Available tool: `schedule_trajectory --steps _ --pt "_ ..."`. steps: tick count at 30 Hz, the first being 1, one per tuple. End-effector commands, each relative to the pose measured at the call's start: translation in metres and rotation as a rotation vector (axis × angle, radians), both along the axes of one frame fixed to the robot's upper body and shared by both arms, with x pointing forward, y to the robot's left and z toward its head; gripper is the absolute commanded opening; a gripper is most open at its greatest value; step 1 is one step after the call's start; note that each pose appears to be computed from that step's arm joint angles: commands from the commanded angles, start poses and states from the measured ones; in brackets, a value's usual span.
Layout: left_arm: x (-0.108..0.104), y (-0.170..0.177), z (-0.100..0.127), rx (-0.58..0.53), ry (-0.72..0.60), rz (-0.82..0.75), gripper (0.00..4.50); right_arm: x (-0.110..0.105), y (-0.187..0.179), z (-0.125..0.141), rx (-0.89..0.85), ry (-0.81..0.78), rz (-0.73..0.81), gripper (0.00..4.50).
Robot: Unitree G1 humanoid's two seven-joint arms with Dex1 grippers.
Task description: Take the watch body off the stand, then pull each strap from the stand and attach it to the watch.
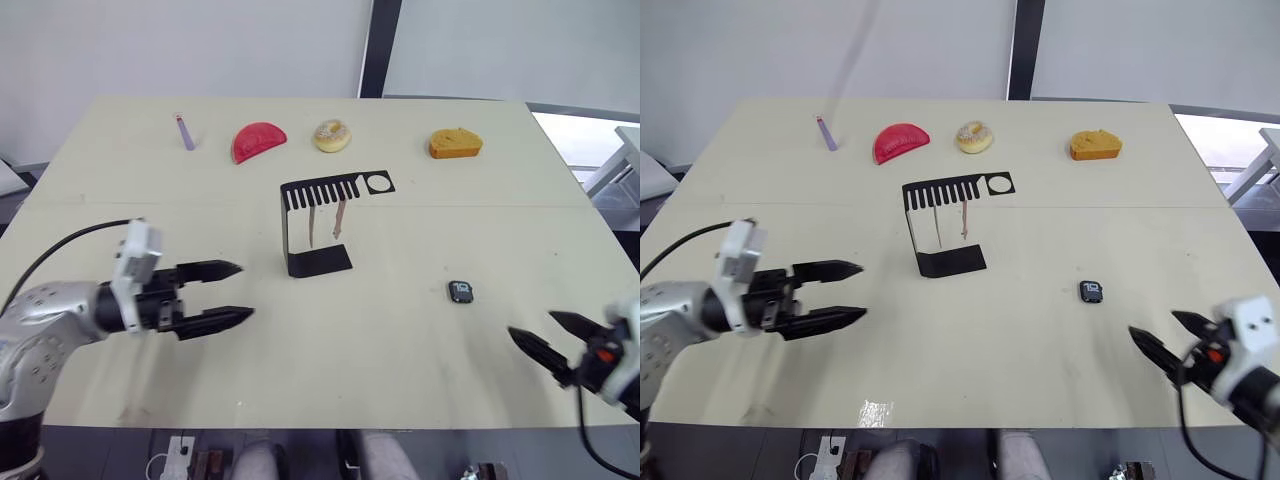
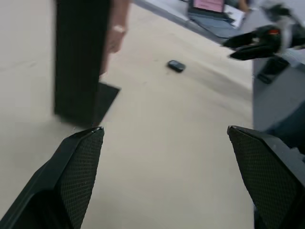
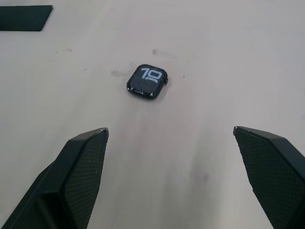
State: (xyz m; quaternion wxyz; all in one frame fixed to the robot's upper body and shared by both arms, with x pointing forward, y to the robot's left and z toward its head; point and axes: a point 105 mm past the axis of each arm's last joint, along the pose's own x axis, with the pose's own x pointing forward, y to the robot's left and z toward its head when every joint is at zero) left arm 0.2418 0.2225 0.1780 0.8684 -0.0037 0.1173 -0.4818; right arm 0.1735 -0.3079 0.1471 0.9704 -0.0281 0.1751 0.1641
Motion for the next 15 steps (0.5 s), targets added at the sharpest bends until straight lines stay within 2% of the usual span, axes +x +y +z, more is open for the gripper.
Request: schedule_trajectory --steps 1,3,5,8,12,15 --pt "0.002 0.03 0.009 0.048 -0.059 0.106 4.5 -0.015 -0.008 0.019 -0.012 -0.033 0.034 4.44" --pt "0.009 0.044 0.012 0.052 -0.086 0.171 4.5 -0.018 -0.013 0.022 -0.022 -0.039 0.024 4.44" --pt "0.014 0.041 0.012 0.062 -0.117 0.178 4.5 -0.014 -0.009 0.025 -0.026 -0.061 0.038 4.44" --pt "0.018 0.023 0.012 0.07 -0.155 0.138 4.5 -0.004 0.006 0.03 -0.021 -0.106 0.082 4.44" --pt "0.021 -0.026 0.008 0.031 -0.214 0.082 4.5 0.009 0.054 0.037 -0.014 -0.165 0.234 4.44" --pt "0.031 -0.049 0.004 0.013 -0.243 0.15 4.5 0.016 0.086 0.042 0.009 -0.205 0.329 4.44"
